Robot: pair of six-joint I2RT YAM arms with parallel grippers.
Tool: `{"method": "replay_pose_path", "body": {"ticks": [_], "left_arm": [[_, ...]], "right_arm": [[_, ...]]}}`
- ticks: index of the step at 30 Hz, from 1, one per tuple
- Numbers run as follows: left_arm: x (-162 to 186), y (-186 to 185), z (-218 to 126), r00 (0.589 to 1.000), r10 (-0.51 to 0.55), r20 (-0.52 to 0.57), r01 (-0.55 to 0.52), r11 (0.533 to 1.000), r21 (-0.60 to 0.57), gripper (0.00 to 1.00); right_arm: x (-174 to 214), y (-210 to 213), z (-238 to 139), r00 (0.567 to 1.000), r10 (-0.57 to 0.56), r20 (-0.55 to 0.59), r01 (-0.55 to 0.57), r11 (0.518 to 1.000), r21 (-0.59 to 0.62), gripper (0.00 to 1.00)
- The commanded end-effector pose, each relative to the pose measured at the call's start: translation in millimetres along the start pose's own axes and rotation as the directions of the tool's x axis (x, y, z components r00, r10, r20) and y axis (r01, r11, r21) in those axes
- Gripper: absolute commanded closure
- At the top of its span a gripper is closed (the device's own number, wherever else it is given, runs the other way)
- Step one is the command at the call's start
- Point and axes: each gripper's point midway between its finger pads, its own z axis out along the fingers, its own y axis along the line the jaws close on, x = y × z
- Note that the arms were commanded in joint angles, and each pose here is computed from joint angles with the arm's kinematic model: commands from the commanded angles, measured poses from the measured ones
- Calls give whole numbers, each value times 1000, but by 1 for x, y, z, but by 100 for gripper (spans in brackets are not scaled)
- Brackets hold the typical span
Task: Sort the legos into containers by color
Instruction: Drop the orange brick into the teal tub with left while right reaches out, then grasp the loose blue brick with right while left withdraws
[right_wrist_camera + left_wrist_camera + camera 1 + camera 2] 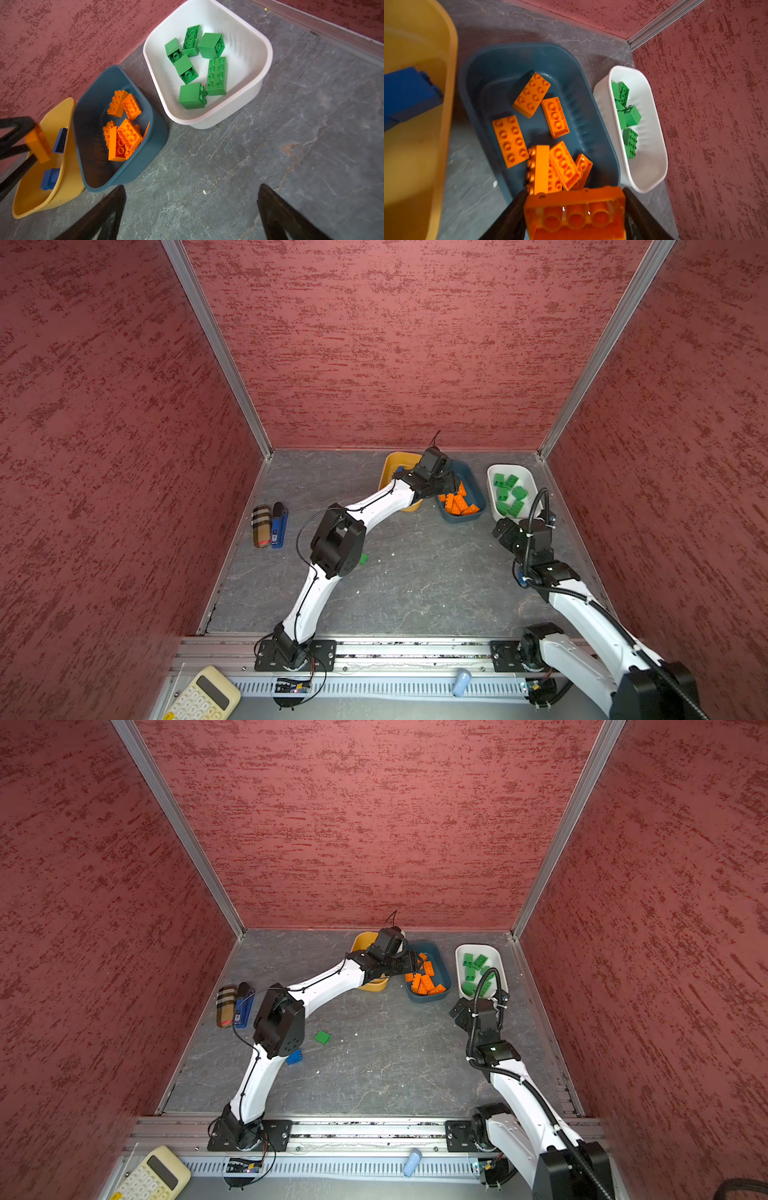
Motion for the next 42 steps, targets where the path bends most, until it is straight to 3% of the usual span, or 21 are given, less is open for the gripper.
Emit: {"method": "replay_pose_path", "body": {"ticks": [1,4,10,17,23,26,30,35,42], "left_arm": [[-19,4,25,997,11,77,-10,1000,-14,41],[-35,6,38,988,50,148,-43,998,-52,38],[-64,-3,32,970,66,234,-52,996,-68,21],[-64,-39,-5,972,133,191,-135,991,-4,2],[-59,-52,-61,968,184,170,-196,979,61,0],[-49,-41,-100,968,190,161,-207,974,93,1],[-33,4,-142,985,111,134,-126,986,110,0],[-8,65,-168,994,44,96,-47,998,34,0],[16,103,-187,997,26,74,-23,999,-41,0]], "right_arm": [[-3,-2,-9,1000,-22,-4,22,1000,4,1],[-2,-4,-12,1000,-13,-2,13,1000,1,1],[6,-23,-10,999,18,-44,-16,999,44,1],[7,-58,-15,992,60,-107,-43,987,155,1],[16,-84,-19,976,143,-166,-100,966,239,1],[16,-90,-23,968,178,-178,-127,955,267,1],[23,-91,-18,953,186,-237,-117,953,279,2],[35,-84,-8,923,130,-362,-41,969,244,12],[48,-98,-1,898,157,-411,-19,947,320,20]]}}
